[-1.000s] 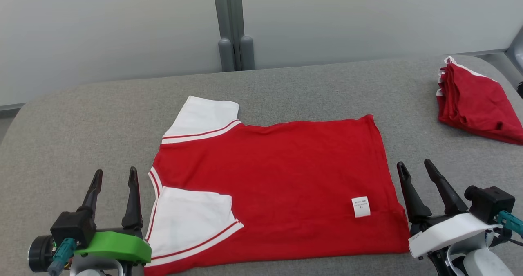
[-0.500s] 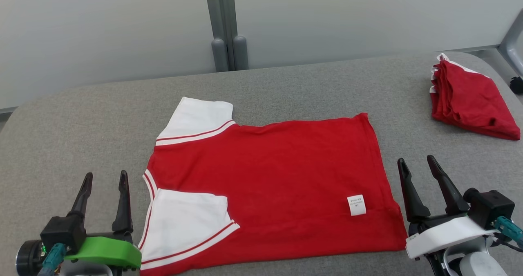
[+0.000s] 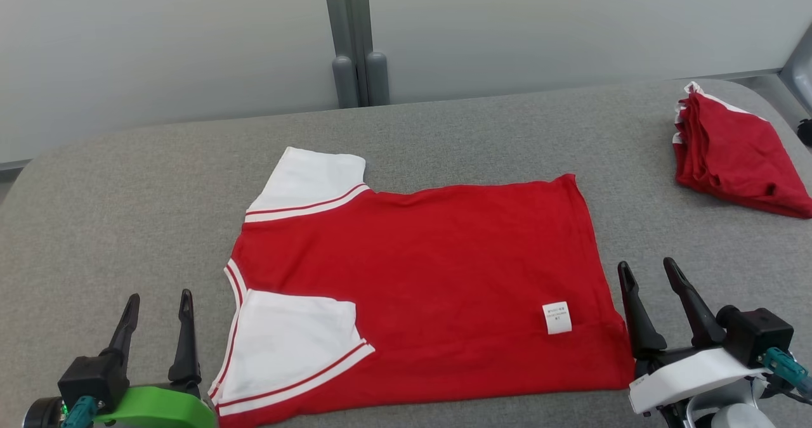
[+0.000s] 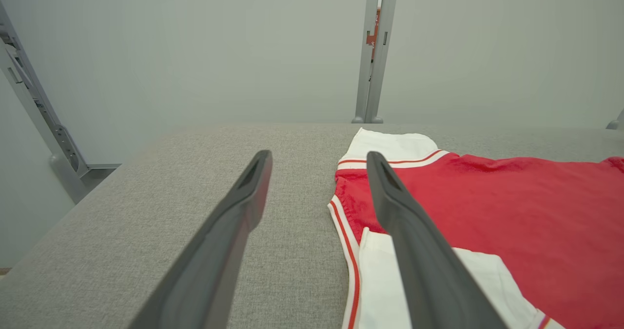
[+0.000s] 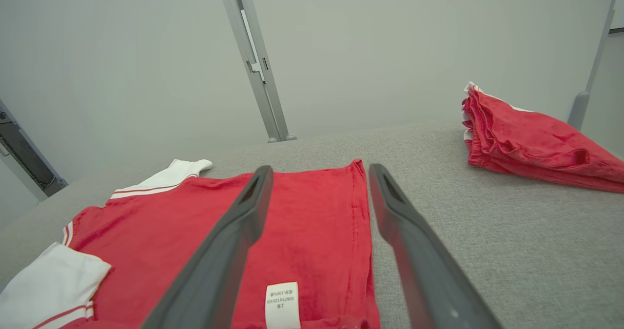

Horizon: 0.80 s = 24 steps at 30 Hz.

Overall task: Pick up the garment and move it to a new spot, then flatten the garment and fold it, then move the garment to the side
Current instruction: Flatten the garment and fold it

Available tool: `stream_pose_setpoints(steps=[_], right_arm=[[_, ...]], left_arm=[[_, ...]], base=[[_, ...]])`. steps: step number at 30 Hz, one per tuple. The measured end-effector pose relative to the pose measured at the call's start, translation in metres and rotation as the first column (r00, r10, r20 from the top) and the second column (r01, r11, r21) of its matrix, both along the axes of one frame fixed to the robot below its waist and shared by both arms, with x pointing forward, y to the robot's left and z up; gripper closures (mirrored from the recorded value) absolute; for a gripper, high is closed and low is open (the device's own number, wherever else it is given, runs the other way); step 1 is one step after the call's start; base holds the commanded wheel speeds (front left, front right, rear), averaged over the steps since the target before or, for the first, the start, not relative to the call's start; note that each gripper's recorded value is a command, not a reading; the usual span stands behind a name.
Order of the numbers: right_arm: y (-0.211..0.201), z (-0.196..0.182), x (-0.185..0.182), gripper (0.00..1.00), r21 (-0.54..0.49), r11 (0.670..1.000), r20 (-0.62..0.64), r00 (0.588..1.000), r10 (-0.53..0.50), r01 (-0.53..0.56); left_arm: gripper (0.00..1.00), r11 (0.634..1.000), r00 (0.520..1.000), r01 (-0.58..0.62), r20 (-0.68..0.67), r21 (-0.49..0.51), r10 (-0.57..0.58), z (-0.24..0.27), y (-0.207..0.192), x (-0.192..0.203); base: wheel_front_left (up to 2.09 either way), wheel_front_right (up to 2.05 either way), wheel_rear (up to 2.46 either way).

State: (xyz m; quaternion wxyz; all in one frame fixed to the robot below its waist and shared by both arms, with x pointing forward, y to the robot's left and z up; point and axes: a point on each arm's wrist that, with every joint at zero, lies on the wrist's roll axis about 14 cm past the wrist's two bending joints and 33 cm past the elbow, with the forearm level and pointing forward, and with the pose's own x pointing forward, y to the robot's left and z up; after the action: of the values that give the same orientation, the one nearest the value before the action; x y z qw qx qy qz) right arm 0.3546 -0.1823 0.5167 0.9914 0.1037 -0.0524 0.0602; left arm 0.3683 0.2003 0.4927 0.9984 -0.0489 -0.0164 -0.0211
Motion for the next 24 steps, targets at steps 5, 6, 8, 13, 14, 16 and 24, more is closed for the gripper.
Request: stream_pose_setpoints(steps=[5, 6, 8, 13, 14, 16, 24], right_arm=[[-0.002, -0.002, 0.008, 0.00, -0.019, 1.000, -0.009, 1.000, 0.003, -0.004], [-0.004, -0.001, 0.011, 0.00, -0.025, 1.000, -0.008, 1.000, 0.003, -0.003], [-0.007, 0.002, 0.020, 0.00, -0.042, 0.999, -0.006, 1.000, 0.003, -0.004], [-0.017, 0.011, 0.051, 0.00, -0.097, 0.995, -0.013, 1.000, 0.009, -0.010], [-0.019, 0.012, 0.059, 0.00, -0.110, 0.994, -0.020, 1.000, 0.009, -0.011], [-0.023, 0.013, 0.072, 0.00, -0.124, 0.992, -0.033, 0.999, 0.007, -0.011], [-0.028, -0.003, 0.125, 0.00, -0.159, 0.987, -0.144, 0.990, 0.006, -0.029]], left_arm=[[0.00, 0.999, 1.000, 0.023, 0.006, 0.031, -0.023, 0.003, -0.001, 0.012], [0.00, 0.999, 0.999, 0.029, 0.015, 0.038, -0.029, 0.007, -0.002, 0.016], [0.00, 0.997, 0.998, 0.044, 0.035, 0.057, -0.046, 0.015, -0.004, 0.028], [0.00, 0.990, 0.991, 0.088, 0.091, 0.107, -0.098, 0.039, -0.010, 0.067], [0.00, 0.988, 0.989, 0.099, 0.096, 0.118, -0.111, 0.043, -0.013, 0.076], [0.00, 0.982, 0.986, 0.123, 0.097, 0.140, -0.138, 0.049, -0.018, 0.093], [0.00, 0.954, 0.965, 0.251, 0.041, 0.163, -0.260, 0.058, -0.050, 0.162]], base=[[0.00, 0.00, 0.00], [0.00, 0.00, 0.00], [0.00, 0.00, 0.00], [0.00, 0.00, 0.00], [0.00, 0.00, 0.00], [0.00, 0.00, 0.00], [0.00, 0.00, 0.00]])
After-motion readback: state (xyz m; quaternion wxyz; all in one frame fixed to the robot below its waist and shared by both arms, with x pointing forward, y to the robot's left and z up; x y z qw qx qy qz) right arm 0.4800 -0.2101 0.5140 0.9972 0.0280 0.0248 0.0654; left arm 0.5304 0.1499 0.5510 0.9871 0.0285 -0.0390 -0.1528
